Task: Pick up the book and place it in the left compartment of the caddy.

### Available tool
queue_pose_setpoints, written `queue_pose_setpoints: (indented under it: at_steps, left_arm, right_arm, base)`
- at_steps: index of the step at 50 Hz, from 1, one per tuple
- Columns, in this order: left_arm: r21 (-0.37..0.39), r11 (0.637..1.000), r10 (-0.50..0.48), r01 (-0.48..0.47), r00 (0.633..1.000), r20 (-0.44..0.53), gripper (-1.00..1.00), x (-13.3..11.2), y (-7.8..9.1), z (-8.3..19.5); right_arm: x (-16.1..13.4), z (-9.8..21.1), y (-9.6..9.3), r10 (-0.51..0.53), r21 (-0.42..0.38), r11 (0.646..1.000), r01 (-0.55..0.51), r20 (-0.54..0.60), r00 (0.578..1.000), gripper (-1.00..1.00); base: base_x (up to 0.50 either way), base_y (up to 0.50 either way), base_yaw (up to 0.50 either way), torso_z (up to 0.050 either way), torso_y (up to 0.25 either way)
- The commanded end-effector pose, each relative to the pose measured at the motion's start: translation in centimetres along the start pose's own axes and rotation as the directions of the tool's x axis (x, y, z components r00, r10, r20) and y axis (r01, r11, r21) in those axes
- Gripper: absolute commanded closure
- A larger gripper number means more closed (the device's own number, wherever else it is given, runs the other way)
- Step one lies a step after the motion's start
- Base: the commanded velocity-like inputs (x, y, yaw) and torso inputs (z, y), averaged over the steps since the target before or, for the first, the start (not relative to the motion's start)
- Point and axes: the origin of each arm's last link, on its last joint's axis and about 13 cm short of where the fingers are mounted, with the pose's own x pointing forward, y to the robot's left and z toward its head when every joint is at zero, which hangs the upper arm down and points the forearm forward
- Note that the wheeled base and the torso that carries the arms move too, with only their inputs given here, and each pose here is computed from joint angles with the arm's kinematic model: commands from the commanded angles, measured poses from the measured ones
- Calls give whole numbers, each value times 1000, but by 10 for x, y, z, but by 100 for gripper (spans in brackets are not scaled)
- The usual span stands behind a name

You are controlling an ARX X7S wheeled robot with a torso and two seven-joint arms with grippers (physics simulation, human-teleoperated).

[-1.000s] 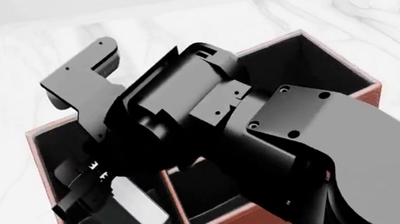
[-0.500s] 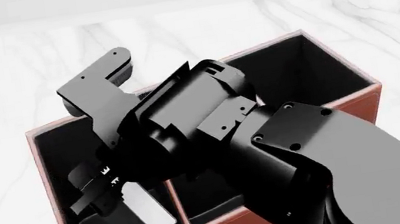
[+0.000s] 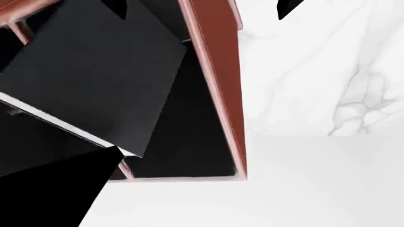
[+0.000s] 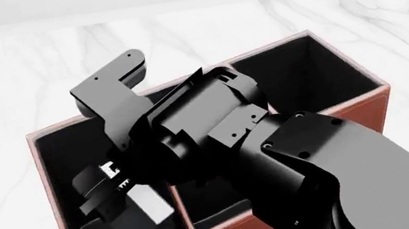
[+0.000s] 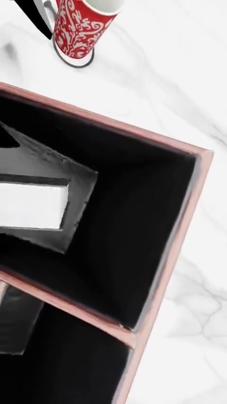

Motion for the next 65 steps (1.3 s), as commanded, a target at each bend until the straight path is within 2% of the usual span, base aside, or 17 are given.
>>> queue_pose_setpoints:
  at_steps: [1,21,29,34,44,48,49,50,51,52,53,54,55,57,59,60,65]
  left_arm:
    - [0,1000,-1,1,1000,0,-100,0,0,0]
    - [-2,1000,0,0,1000,1,-100,0,0,0]
    - [-7,1000,4,-4,1000,2,-100,1,1,1]
    - [-4,1000,3,-3,1000,2,-100,0,1,0]
    - [-3,1000,4,-4,1000,2,-100,0,1,0]
    - [-5,1000,5,-5,1000,3,-100,0,1,1]
    - [-7,1000,6,-6,1000,2,-100,0,2,1]
    - [-8,1000,8,-8,1000,1,-100,1,2,1]
    - [-9,1000,8,-8,1000,1,-100,0,2,1]
    - [-8,1000,7,-7,1000,2,-100,0,2,1]
    - [-10,1000,5,-5,1000,1,-100,0,1,1]
    - [-6,1000,5,-5,1000,7,-100,-1,1,2]
    - [-11,1000,4,-4,1000,4,-100,-2,1,2]
    - [-11,1000,1,-1,1000,5,-100,-3,1,2]
    - [-9,1000,0,0,1000,8,-100,-4,0,2]
    - [-7,1000,-1,1,1000,10,-100,-4,0,3]
    - [-8,1000,-3,3,1000,14,-100,-5,0,3]
  right_arm:
    - [0,0,-2,-12,-12,1000,12,4,1000,-100]
    - [-9,10,-2,-17,-1,1000,17,9,1000,-100]
    - [-64,60,-7,56,22,998,-58,104,993,-100]
    - [-87,75,-13,72,33,997,-76,114,991,-100]
    - [-98,65,-29,6,86,996,-16,120,993,-100]
    - [-108,53,-30,8,129,991,-34,195,981,-100]
    - [-112,47,-30,6,156,987,-47,252,968,-100]
    - [-117,32,-38,-112,151,986,64,331,937,-100]
    - [-120,26,-29,-84,125,992,36,402,912,-100]
    - [-122,19,-28,-96,152,988,30,441,892,-100]
    - [-119,-1,-30,-226,156,973,168,536,814,-100]
    - [-119,-17,-23,-192,122,981,149,600,777,-100]
    - [-116,-26,-20,-201,157,979,133,604,771,-100]
    - [-115,-55,-9,-238,200,971,134,703,670,-100]
    - [-114,-74,-3,-271,222,962,156,743,612,-100]
    - [-109,-93,3,-317,231,948,217,705,634,-100]
    - [-103,-129,15,-393,268,918,291,697,600,-100]
  base:
    - [0,0,0,0,0]
    - [0,0,0,0,0]
    - [0,0,0,0,0]
    - [0,0,0,0,0]
    - [0,0,0,0,0]
    - [0,0,0,0,0]
    - [0,0,0,0,0]
    - [0,0,0,0,0]
    - [0,0,0,0,0]
    - [0,0,0,0,0]
    - [0,0,0,0,0]
    - [0,0,0,0,0]
    - [0,0,0,0,0]
    - [0,0,0,0,0]
    - [0,0,0,0,0]
    - [0,0,0,0,0]
    - [0,0,0,0,0]
